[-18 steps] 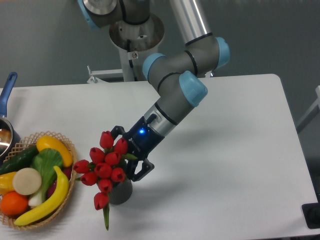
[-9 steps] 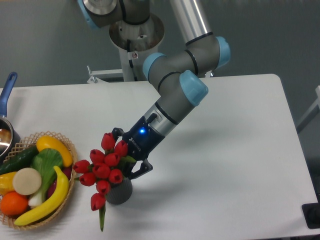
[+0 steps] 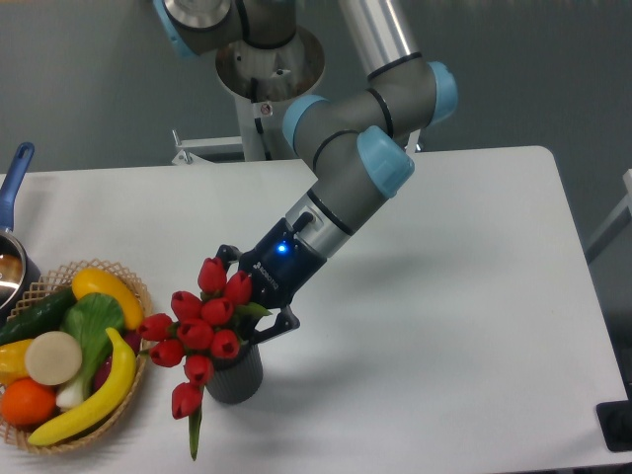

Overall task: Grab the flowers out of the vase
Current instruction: 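Lift the gripped tulips up out of the grey vase and away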

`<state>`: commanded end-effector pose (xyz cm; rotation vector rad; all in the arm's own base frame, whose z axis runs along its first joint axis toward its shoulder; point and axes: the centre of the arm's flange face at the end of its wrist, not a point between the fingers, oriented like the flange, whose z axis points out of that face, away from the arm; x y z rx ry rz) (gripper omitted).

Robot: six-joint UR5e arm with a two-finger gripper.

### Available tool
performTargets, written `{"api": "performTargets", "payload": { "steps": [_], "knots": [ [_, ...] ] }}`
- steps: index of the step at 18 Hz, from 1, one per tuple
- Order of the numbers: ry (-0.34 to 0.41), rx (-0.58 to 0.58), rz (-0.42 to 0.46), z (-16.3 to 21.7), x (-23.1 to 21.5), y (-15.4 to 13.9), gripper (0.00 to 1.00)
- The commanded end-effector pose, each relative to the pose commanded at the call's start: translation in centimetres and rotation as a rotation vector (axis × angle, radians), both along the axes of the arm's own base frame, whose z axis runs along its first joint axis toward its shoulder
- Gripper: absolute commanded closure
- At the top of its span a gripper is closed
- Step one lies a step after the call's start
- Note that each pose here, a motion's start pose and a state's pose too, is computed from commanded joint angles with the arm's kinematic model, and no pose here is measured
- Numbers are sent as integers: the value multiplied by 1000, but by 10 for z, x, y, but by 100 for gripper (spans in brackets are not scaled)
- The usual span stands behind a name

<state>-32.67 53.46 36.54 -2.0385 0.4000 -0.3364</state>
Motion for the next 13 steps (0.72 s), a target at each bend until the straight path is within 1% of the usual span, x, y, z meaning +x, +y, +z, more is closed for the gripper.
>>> {"api": "performTargets", "payload": {
  "steps": [3, 5, 13],
  "knots": [
    [-7, 24, 23, 33, 1, -1, 53],
    [-43, 42, 40, 50, -2, 1, 53],
    [-36, 101, 97, 139, -8, 5, 53]
  ]
}}
